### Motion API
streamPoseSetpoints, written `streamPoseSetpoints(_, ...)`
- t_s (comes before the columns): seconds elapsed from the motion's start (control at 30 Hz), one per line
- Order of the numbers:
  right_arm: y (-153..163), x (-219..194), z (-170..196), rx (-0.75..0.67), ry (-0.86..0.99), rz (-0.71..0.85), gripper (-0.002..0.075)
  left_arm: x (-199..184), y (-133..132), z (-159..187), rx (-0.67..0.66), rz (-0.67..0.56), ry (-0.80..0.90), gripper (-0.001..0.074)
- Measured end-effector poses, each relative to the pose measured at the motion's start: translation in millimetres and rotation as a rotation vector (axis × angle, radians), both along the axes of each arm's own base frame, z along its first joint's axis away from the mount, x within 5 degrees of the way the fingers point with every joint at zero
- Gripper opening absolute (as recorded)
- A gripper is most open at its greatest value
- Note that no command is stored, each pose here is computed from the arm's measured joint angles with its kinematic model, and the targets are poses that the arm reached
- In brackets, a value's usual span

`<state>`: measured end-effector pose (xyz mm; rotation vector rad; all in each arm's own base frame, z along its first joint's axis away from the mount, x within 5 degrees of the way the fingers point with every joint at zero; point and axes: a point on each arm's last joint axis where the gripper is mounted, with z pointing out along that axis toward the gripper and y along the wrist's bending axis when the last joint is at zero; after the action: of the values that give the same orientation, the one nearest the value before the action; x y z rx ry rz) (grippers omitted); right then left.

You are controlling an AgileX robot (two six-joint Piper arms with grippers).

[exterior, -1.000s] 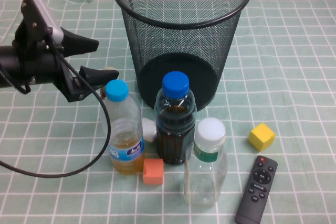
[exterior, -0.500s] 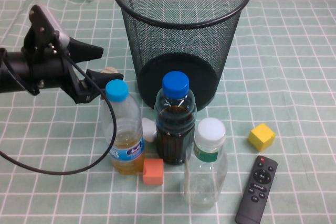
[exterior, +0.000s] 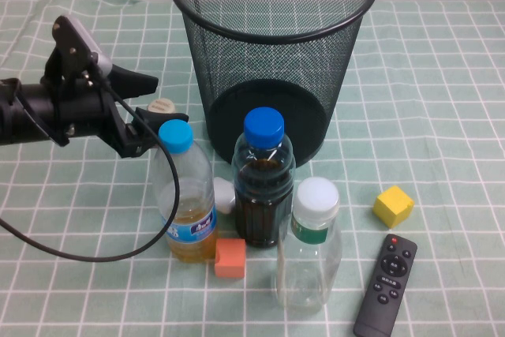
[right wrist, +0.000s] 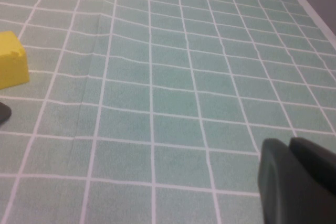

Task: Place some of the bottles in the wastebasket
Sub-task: Pick up a bottle from the table with left arm, then place the bottle in the trash can

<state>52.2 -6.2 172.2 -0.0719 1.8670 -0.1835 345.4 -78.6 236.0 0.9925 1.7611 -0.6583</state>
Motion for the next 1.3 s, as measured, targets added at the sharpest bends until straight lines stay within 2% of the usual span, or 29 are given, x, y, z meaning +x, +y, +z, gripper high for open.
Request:
streamPoseSetpoints(0.3, 0.0, 0.0, 0.0, 0.0, 0.0, 0.0, -0.0008, 2.7, -0.8, -8.1, -0.007, 0.001, 0.026, 0.0499)
streamPoseSetpoints(0.5, 0.0, 0.0, 0.0, 0.0, 0.0, 0.0, -0.0008, 2.5, -1.1, -8.4, -0.01, -0.004, 0.028, 0.0302)
streamPoseSetpoints(0.63, 0.0, 0.0, 0.0, 0.0, 0.0, 0.0, -0.0008, -1.1, -0.4, -2.7, 0.01, -0.007, 0.028, 0.0301)
streamPoseSetpoints(0.73, 0.0, 0.0, 0.0, 0.0, 0.0, 0.0, -0.0008, -7.0, 2.9, 10.7, 0.031, 0.049, 0.06, 0.0301)
streamPoseSetpoints(0.93, 0.0, 0.0, 0.0, 0.0, 0.0, 0.0, -0.0008, -25.6, 17.3, 51.8, 0.088, 0.275, 0.141, 0.0301)
streamPoseSetpoints(1.17, 0.0, 0.0, 0.0, 0.0, 0.0, 0.0, -0.0008, -48.2, 23.9, 140.0, 0.181, 0.316, 0.287, 0.0301)
streamPoseSetpoints(1.3, 0.0, 0.0, 0.0, 0.0, 0.0, 0.0, -0.0008, -55.2, 27.1, 209.7, 0.182, 0.372, 0.206, 0.0301)
